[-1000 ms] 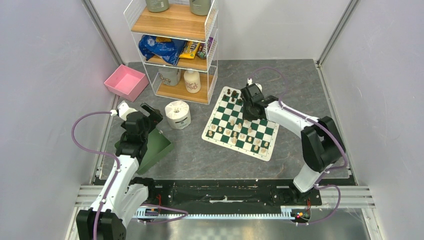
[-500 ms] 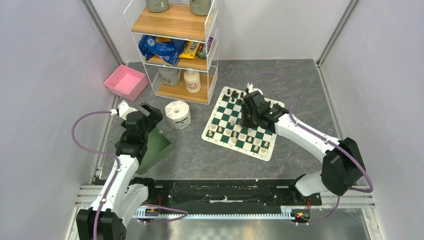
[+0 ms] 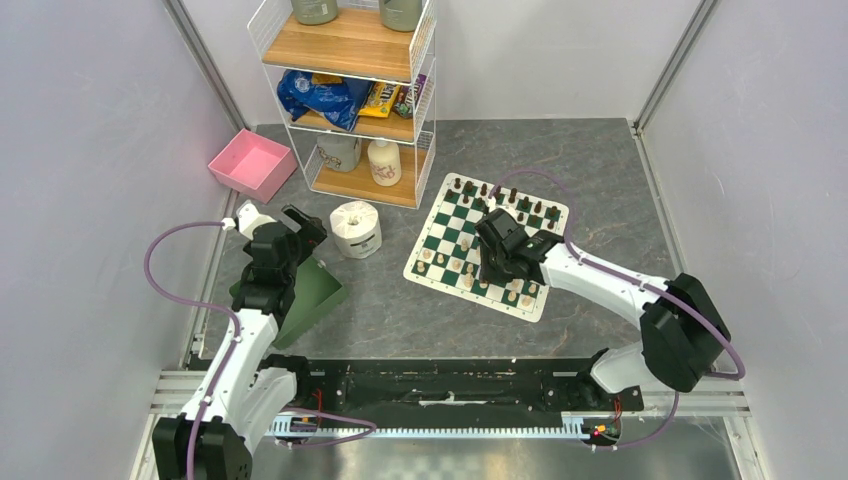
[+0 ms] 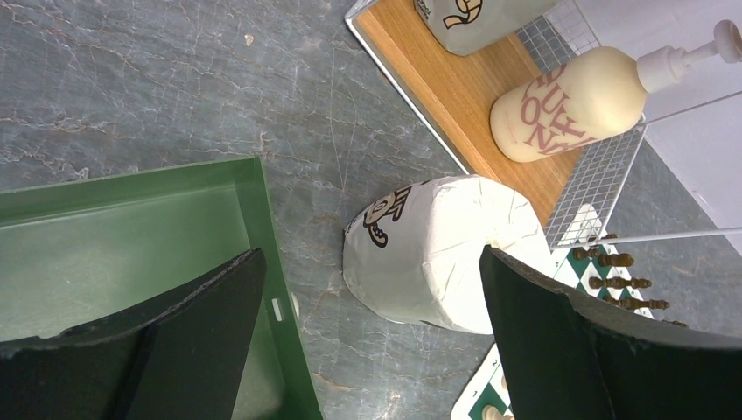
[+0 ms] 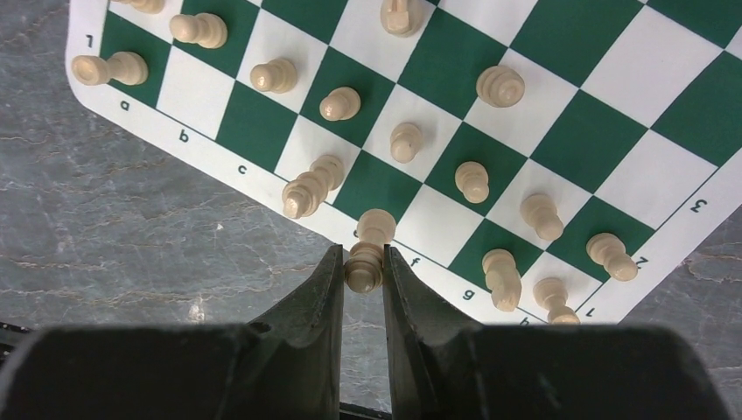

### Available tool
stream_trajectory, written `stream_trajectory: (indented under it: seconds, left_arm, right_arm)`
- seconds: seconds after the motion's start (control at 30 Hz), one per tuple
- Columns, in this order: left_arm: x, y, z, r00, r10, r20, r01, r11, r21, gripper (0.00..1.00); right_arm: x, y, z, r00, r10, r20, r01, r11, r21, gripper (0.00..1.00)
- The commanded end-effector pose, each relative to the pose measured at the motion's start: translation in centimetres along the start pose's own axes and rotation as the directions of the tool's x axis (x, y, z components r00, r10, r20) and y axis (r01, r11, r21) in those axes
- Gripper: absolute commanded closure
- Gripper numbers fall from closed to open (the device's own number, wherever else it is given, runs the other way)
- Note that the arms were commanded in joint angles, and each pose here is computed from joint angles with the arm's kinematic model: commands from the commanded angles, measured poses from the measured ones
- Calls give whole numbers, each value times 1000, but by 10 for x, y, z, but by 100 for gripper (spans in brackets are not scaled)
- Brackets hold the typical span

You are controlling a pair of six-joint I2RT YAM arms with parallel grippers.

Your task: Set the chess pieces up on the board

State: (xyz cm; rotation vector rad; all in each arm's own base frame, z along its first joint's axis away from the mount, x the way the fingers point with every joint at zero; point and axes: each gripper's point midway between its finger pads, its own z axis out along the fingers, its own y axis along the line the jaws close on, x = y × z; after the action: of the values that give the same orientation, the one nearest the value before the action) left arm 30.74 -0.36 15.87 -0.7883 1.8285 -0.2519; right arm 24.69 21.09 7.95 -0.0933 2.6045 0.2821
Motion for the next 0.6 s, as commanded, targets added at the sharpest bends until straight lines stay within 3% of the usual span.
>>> stream_trajectory:
  seconds: [0.0, 0.57]
  left_arm:
    - [-20, -12, -1, 998, -40, 56, 39, 999, 25, 0]
    - [-14, -8, 1, 998, -40, 45, 40, 999, 18, 0]
  right_arm:
    - [-4, 2, 5, 1000, 3, 12, -3, 1000, 8, 78]
    - [-3, 6, 21, 1000, 7, 12, -7, 1000, 4, 77]
